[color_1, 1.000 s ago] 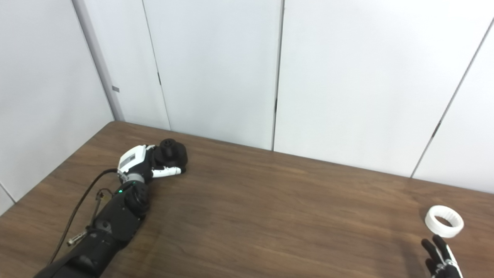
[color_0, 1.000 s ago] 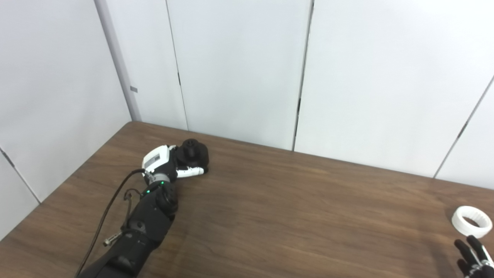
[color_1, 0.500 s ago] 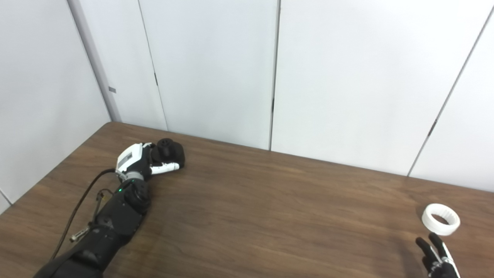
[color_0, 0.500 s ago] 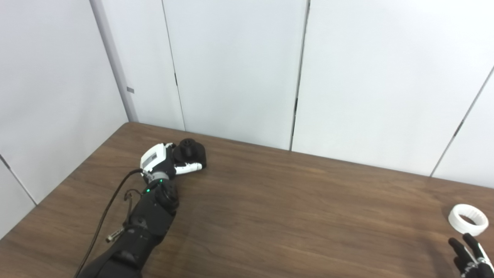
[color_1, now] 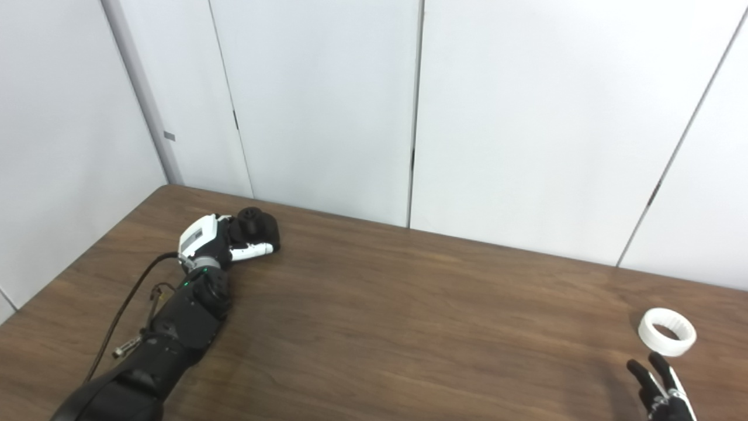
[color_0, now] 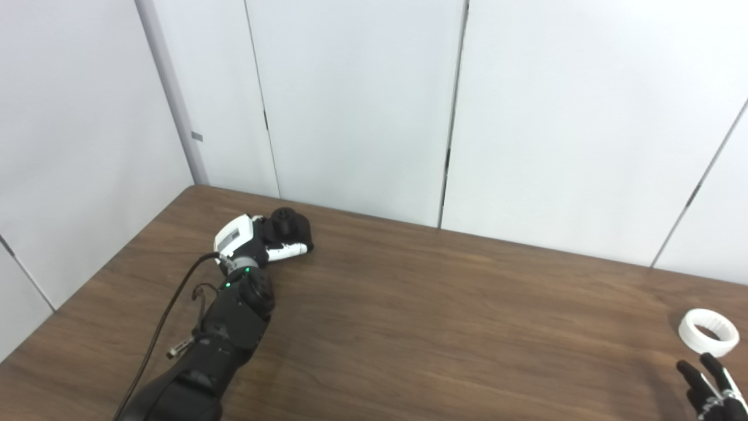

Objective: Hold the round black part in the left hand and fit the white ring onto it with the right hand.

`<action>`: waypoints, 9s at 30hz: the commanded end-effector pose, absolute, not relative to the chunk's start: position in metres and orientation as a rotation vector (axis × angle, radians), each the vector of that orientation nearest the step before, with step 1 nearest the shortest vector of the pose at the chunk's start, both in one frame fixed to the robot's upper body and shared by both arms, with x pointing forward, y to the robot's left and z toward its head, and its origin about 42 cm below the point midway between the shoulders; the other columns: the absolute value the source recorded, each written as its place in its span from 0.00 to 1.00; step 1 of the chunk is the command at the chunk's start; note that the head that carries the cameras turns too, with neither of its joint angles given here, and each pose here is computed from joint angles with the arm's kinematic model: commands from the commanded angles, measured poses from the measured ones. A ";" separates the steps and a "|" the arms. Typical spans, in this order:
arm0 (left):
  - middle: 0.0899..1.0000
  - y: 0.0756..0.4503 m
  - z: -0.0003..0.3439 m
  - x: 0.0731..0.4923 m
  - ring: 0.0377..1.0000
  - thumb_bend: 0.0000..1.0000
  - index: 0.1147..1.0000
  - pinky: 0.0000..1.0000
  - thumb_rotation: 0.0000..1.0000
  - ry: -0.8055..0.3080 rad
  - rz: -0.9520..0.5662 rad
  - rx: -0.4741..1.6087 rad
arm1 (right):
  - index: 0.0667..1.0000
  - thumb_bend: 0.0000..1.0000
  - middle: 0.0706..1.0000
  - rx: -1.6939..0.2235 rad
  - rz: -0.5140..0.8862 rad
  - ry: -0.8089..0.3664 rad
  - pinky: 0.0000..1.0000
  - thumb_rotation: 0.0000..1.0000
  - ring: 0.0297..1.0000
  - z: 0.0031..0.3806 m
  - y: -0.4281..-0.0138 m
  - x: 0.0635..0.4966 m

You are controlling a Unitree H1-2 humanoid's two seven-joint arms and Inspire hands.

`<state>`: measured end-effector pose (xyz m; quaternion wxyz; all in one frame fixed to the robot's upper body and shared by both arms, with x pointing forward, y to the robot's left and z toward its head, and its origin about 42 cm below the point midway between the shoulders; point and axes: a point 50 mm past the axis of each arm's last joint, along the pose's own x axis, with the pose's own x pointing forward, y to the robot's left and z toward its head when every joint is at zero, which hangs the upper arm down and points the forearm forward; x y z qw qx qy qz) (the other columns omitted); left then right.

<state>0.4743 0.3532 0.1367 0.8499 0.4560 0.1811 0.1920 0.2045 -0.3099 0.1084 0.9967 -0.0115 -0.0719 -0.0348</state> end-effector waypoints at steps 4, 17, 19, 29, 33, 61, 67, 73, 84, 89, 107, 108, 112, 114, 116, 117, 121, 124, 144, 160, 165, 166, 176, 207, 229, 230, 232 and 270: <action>1.00 0.337 0.158 0.497 1.00 1.00 0.79 1.00 0.50 0.343 0.400 0.878 | 0.94 0.62 0.88 0.007 -0.120 -0.039 1.00 0.95 0.96 0.085 -0.298 0.122; 1.00 0.336 0.152 0.498 1.00 1.00 0.79 1.00 0.43 0.313 0.411 0.813 | 0.93 0.61 0.88 0.011 -0.121 -0.037 1.00 0.95 0.96 0.085 -0.298 0.122; 1.00 0.336 0.151 0.498 1.00 1.00 0.78 1.00 0.42 0.310 0.416 0.806 | 0.93 0.61 0.87 0.015 -0.123 -0.038 1.00 0.95 0.95 0.085 -0.297 0.122; 0.93 0.336 0.149 0.497 1.00 0.67 0.50 1.00 0.16 0.288 0.466 0.789 | 0.93 0.61 0.87 0.015 -0.117 -0.045 1.00 0.98 0.95 0.086 -0.295 0.123; 0.82 0.335 0.150 0.495 0.97 0.53 0.42 1.00 0.07 0.233 0.508 0.779 | 0.94 0.61 0.88 0.012 -0.112 -0.045 1.00 1.00 0.95 0.085 -0.295 0.123; 0.81 0.340 0.178 0.476 0.99 0.53 0.42 1.00 0.05 -0.029 0.419 0.981 | 0.92 0.65 0.88 -0.005 -0.111 -0.036 1.00 1.00 0.95 0.083 -0.287 0.125; 0.81 0.331 0.192 0.456 0.99 0.53 0.42 1.00 0.06 -0.078 0.360 0.990 | 0.92 0.64 0.87 -0.002 -0.111 -0.037 1.00 1.00 0.95 0.083 -0.282 0.125; 0.81 0.317 0.202 0.426 1.00 0.53 0.42 1.00 0.06 -0.091 0.264 1.032 | 0.91 0.63 0.88 -0.010 -0.104 -0.039 1.00 1.00 0.95 0.083 -0.279 0.126; 0.92 0.269 0.211 0.353 1.00 0.52 0.42 1.00 0.06 -0.124 0.021 1.024 | 0.90 0.63 0.87 -0.015 -0.109 -0.049 1.00 1.00 0.94 0.088 -0.271 0.128; 0.93 0.248 0.211 0.327 1.00 0.52 0.42 1.00 0.06 -0.172 -0.043 1.034 | 0.91 0.64 0.87 -0.028 -0.106 -0.047 1.00 0.99 0.95 0.091 -0.267 0.128; 0.92 0.189 0.189 0.261 1.00 0.52 0.42 1.00 0.07 -0.244 -0.252 1.016 | 0.90 0.61 0.86 -0.022 -0.085 -0.060 1.00 0.96 0.94 0.104 -0.251 0.132; 0.91 0.185 0.185 0.257 1.00 0.52 0.42 1.00 0.07 -0.244 -0.265 1.009 | 0.90 0.60 0.86 -0.022 -0.083 -0.064 1.00 0.96 0.94 0.104 -0.251 0.132; 0.91 0.175 0.173 0.246 1.00 0.52 0.42 1.00 0.07 -0.235 -0.309 0.991 | 0.89 0.60 0.86 -0.026 -0.082 -0.068 1.00 0.96 0.94 0.105 -0.249 0.133; 0.91 0.171 0.170 0.242 1.00 0.52 0.42 1.00 0.07 -0.234 -0.326 0.989 | 0.89 0.60 0.86 -0.029 -0.080 -0.070 1.00 0.96 0.93 0.106 -0.248 0.133; 0.91 0.168 0.167 0.238 1.00 0.52 0.42 1.00 0.07 -0.235 -0.338 0.988 | 0.89 0.60 0.86 -0.047 -0.076 -0.071 1.00 0.97 0.93 0.107 -0.246 0.134; 0.91 0.167 0.166 0.237 1.00 0.52 0.42 1.00 0.07 -0.233 -0.343 0.985 | 0.89 0.60 0.86 -0.051 -0.074 -0.070 1.00 0.97 0.93 0.107 -0.246 0.134; 0.91 0.163 0.162 0.233 1.00 0.52 0.41 1.00 0.07 -0.224 -0.353 0.973 | 0.88 0.62 0.85 -0.053 -0.079 -0.066 1.00 0.96 0.93 0.108 -0.243 0.136; 0.91 0.161 0.159 0.231 1.00 0.52 0.41 1.00 0.07 -0.213 -0.373 0.961 | 0.89 0.64 0.85 -0.050 -0.082 -0.063 1.00 0.95 0.94 0.110 -0.240 0.137; 0.88 0.166 0.116 0.233 1.00 0.52 0.42 1.00 0.06 -0.177 -0.401 0.958 | 0.89 0.65 0.86 -0.009 -0.115 -0.099 1.00 0.93 0.94 0.130 -0.223 0.148; 0.86 0.178 0.107 0.240 0.99 0.52 0.42 1.00 0.06 -0.206 -0.369 0.970 | 0.97 0.61 0.98 -0.444 -0.110 -0.058 0.99 0.91 1.00 0.209 -0.230 0.212; 0.87 0.186 0.110 0.240 1.00 0.52 0.42 1.00 0.06 -0.198 -0.365 0.975 | 0.99 0.69 0.98 -0.747 -0.088 -0.049 0.96 0.52 0.99 0.232 -0.250 0.235; 0.87 0.188 0.109 0.240 1.00 0.52 0.42 1.00 0.06 -0.198 -0.365 0.973 | 0.99 0.74 0.98 -0.797 -0.084 -0.038 0.95 0.45 1.00 0.235 -0.253 0.239; 0.87 0.199 0.106 0.239 1.00 0.52 0.42 1.00 0.07 -0.195 -0.374 0.990 | 0.98 0.83 1.00 -1.068 -0.106 0.052 1.00 0.31 1.00 0.252 -0.292 0.276; 0.87 0.218 0.095 0.229 0.99 0.52 0.42 1.00 0.07 -0.206 -0.326 1.001 | 0.93 0.93 1.00 -1.506 -0.047 0.179 1.00 0.27 1.00 0.284 -0.346 0.413; 0.86 0.214 0.090 0.221 0.99 0.52 0.42 1.00 0.07 -0.181 -0.322 0.995 | 0.85 0.84 0.97 -1.529 -0.044 0.197 1.00 0.35 1.00 0.277 -0.359 0.462; 0.86 0.214 0.091 0.221 0.99 0.52 0.42 1.00 0.07 -0.180 -0.322 0.995 | 0.84 0.84 0.97 -1.528 -0.043 0.196 1.00 0.36 1.00 0.276 -0.359 0.463; 0.86 0.214 0.091 0.220 0.99 0.52 0.42 1.00 0.07 -0.181 -0.321 0.992 | 0.82 0.84 0.96 -1.525 -0.042 0.193 1.00 0.35 1.00 0.274 -0.359 0.463; 0.86 0.214 0.100 0.217 0.99 0.52 0.42 1.00 0.06 -0.214 -0.306 0.985 | 0.68 0.80 0.92 -1.553 0.025 0.270 1.00 0.27 0.99 0.235 -0.358 0.453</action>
